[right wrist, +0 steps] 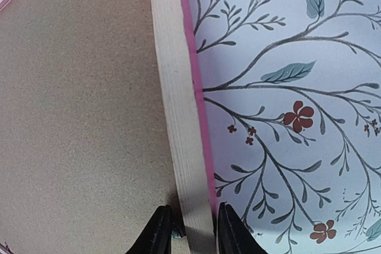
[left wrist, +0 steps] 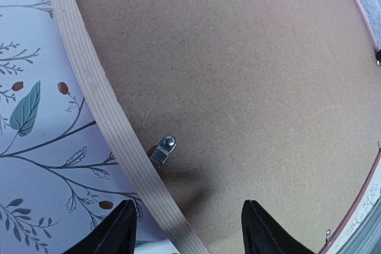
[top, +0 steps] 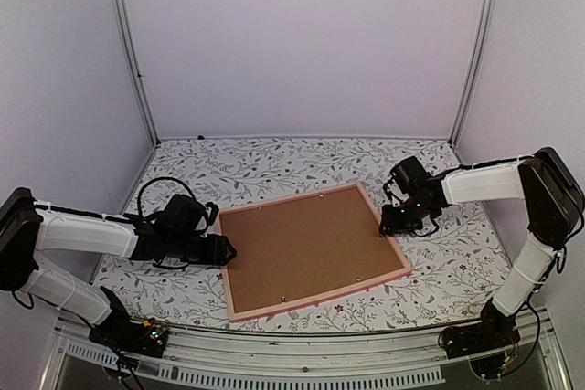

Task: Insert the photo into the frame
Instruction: Press the fastener onto the backboard.

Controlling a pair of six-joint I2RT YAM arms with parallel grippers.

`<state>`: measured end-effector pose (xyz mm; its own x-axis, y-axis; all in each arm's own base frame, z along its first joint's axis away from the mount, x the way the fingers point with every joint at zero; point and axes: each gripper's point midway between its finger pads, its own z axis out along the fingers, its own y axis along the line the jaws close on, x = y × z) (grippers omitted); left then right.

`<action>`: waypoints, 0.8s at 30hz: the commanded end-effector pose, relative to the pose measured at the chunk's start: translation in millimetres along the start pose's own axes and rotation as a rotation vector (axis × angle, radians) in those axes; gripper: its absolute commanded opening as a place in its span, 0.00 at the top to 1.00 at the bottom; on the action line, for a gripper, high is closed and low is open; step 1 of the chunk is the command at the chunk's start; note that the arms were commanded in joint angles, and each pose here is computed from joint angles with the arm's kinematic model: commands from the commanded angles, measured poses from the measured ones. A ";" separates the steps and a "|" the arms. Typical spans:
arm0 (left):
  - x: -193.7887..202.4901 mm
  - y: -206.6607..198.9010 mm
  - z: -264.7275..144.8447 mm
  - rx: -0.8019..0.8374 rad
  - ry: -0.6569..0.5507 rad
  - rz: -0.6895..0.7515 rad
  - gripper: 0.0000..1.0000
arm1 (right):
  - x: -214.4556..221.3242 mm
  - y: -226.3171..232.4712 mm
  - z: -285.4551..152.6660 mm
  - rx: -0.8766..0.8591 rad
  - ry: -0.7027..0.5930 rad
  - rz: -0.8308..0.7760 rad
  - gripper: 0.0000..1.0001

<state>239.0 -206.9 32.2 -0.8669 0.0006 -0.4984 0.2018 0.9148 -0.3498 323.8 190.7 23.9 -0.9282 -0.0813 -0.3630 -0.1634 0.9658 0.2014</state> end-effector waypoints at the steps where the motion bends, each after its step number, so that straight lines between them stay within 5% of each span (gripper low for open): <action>1: -1.1 -3.7 -1.2 0.003 -0.005 0.013 0.38 | 8.7 -3.1 -5.4 -0.025 0.025 -0.002 0.71; 11: -7.5 1.4 -2.8 -0.041 -0.022 0.018 0.28 | -5.4 3.8 -16.7 -0.048 -0.013 -0.004 0.50; 19: -19.6 -3.6 -17.8 -0.028 -0.071 0.033 0.02 | -7.9 3.7 -23.8 -0.046 -0.032 -0.007 0.48; 24: -27.4 -23.4 -31.0 0.076 -0.102 0.051 0.00 | 1.6 -1.5 -24.5 -0.035 -0.023 -0.002 0.51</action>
<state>244.4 -201.9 56.5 -0.8295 -0.0078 -0.5585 0.2154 0.9181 -0.3327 320.1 190.3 39.7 -0.9228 -0.0852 -0.3757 -0.1838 0.9544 0.2351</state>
